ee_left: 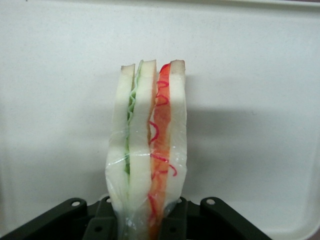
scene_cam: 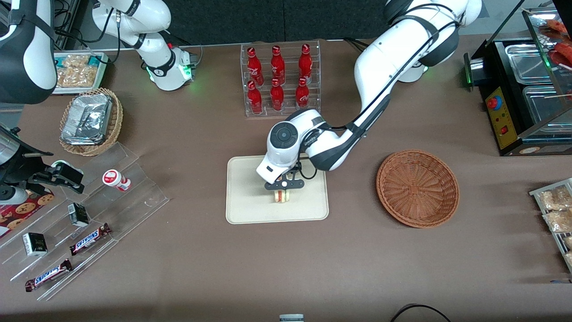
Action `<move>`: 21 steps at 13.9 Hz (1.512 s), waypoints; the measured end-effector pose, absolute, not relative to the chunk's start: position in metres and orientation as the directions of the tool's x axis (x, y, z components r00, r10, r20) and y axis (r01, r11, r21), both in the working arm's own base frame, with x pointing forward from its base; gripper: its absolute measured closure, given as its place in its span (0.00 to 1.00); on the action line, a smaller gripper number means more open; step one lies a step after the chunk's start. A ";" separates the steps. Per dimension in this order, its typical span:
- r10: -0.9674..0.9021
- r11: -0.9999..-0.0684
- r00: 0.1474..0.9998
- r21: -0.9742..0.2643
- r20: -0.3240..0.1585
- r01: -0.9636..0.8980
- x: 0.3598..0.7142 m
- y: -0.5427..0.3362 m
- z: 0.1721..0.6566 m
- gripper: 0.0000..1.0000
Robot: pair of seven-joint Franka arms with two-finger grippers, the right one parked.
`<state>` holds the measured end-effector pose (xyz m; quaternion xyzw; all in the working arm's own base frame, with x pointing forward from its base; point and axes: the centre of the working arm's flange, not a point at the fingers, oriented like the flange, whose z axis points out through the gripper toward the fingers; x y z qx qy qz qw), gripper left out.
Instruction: Place sandwich from basket to tray
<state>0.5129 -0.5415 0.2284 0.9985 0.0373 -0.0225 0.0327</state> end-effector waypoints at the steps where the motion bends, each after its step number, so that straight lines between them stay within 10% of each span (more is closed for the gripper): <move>1: 0.070 -0.996 0.997 0.060 -0.037 0.072 0.512 -0.544 0.221 0.82; 4: 0.070 -0.995 0.997 0.064 -0.034 0.072 0.513 -0.548 0.208 0.79; 12: 0.204 -0.968 0.978 0.144 -0.036 0.207 0.579 -0.507 0.298 0.01; 16: 0.142 -0.977 0.984 0.141 -0.111 0.157 0.619 -0.398 0.411 0.00; 21: 0.111 -0.985 0.983 0.119 -0.144 0.128 0.618 -0.237 0.437 0.00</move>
